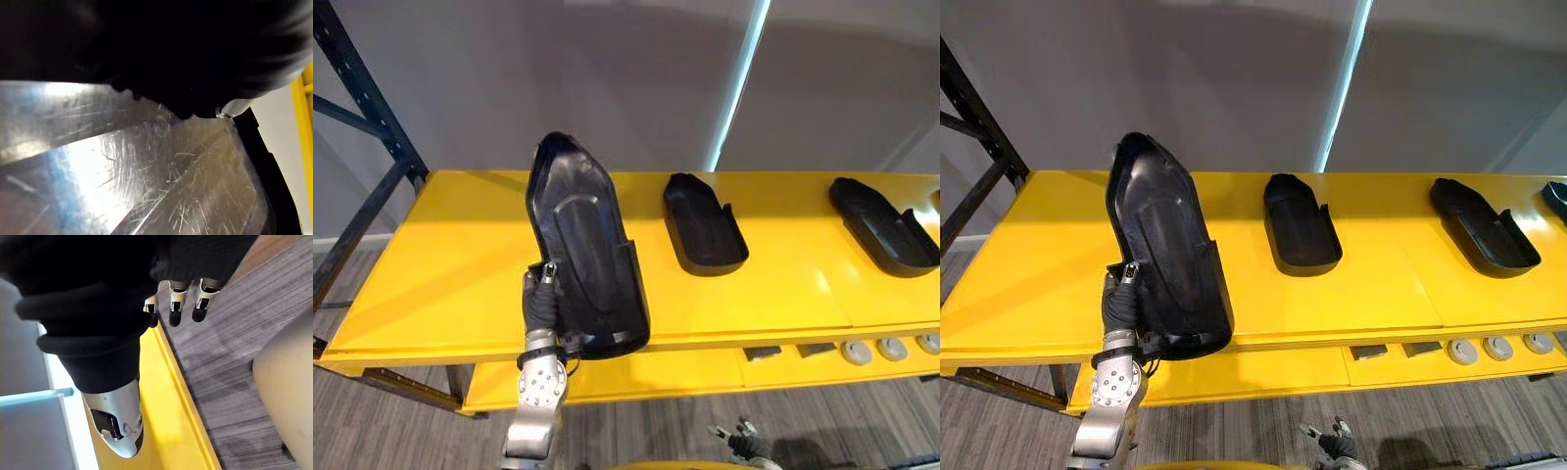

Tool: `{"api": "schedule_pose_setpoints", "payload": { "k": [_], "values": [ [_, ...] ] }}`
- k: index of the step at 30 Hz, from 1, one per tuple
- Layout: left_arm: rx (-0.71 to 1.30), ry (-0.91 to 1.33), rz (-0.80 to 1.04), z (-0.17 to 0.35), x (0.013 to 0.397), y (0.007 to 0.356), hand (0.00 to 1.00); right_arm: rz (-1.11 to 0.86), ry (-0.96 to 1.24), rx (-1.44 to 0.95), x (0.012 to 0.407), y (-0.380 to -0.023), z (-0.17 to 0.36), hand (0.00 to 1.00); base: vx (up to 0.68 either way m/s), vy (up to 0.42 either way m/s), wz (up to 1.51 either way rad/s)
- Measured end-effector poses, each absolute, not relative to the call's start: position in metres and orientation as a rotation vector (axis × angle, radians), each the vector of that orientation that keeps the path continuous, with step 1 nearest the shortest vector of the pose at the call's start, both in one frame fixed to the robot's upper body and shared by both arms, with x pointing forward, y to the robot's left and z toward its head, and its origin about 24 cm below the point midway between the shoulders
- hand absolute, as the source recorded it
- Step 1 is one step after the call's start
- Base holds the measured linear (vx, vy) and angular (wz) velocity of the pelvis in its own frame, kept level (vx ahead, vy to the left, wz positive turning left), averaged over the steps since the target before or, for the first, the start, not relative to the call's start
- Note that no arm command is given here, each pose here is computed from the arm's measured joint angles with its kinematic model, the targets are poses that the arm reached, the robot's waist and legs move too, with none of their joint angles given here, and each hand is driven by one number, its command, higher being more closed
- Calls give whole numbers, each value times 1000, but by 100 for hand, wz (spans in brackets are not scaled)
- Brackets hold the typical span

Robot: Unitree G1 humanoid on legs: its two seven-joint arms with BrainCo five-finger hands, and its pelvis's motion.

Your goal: Walk over and take plastic housings, then place them on the shelf

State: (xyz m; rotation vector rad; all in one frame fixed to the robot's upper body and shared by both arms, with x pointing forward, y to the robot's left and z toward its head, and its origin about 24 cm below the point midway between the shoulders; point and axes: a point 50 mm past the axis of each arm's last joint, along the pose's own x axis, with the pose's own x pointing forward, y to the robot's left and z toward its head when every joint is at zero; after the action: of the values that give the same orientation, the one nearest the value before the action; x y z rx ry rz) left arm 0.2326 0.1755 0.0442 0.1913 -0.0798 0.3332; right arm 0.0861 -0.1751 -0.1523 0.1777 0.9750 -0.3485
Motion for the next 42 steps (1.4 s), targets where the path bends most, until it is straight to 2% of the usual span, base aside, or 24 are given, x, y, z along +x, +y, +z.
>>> {"api": "schedule_pose_setpoints", "payload": {
  "k": [6,19,20,32,42],
  "values": [
    [326,-22,412,39,257,208,100,-343,973,153,88,-183,-152,0,-50,-29,-2],
    [396,52,550,49,284,258,100,-297,955,126,96,-185,-150,0,-106,11,-6],
    [398,52,568,52,284,263,0,-293,949,126,97,-185,-149,0,-24,9,-6],
    [458,9,613,83,314,279,0,-282,931,126,104,-185,-147,0,85,-1,-5],
    [306,-22,686,93,322,280,0,-277,914,126,110,-184,-146,0,-5,0,-2]
  ]
}}
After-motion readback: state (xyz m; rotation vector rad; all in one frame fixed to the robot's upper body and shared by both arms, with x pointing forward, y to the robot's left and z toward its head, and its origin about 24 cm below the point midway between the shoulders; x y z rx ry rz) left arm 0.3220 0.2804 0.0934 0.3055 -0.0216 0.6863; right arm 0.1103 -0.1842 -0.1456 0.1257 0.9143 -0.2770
